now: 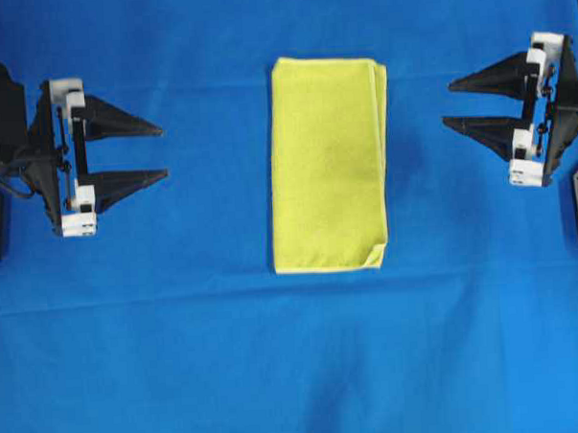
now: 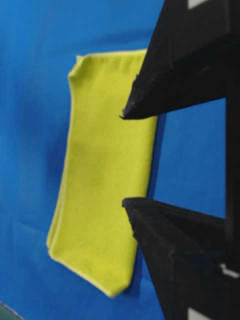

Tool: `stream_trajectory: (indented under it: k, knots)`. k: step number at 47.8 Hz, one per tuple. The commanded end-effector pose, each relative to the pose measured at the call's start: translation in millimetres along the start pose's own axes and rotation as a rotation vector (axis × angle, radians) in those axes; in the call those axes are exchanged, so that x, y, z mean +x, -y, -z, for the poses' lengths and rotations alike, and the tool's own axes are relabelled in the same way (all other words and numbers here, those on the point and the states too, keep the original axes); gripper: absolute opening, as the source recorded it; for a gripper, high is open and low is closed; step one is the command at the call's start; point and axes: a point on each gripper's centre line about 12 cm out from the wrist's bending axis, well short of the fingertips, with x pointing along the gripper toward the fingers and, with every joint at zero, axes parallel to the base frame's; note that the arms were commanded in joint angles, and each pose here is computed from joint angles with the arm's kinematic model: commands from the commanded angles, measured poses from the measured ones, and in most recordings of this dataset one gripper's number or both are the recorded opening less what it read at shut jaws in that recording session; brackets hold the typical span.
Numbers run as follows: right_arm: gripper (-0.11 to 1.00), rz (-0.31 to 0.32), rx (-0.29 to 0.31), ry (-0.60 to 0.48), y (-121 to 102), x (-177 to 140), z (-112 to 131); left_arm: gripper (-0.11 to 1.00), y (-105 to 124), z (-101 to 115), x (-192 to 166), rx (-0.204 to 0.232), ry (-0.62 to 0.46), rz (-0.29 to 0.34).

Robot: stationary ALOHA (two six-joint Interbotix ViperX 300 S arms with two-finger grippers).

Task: Fold the yellow towel.

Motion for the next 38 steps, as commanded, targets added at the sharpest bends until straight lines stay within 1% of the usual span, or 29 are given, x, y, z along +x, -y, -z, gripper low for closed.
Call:
stream_trajectory:
  k: [1,12,17,22,26,30,34,38]
  knots:
    - [0.58,-0.005,0.003,0.029,-1,2,-9,0.6,-1,-7,2,0.001,0.022,-0.005]
    - [0.58,-0.005,0.005,0.034,-1,3,-12,0.6,-2,-8,2,0.0,0.025,-0.007]
    - [0.58,-0.004,0.006,0.047,-1,4,-19,0.6,-2,-15,5,0.002,0.04,-0.006]
    - [0.58,0.012,0.002,0.036,2,9,-30,0.6,-8,-24,15,0.0,0.051,-0.032]
    - [0.58,0.048,0.004,-0.012,10,18,-36,0.6,-21,-26,27,-0.005,0.036,-0.074]
    - [0.58,0.092,0.015,-0.07,21,27,-35,0.6,-37,-25,45,-0.011,0.003,-0.123]
    - [0.58,0.147,0.035,-0.148,37,40,-26,0.6,-50,-24,64,-0.011,-0.031,-0.154]
    - [0.58,0.182,0.047,-0.221,49,54,-17,0.6,-63,-20,86,-0.006,-0.075,-0.18]
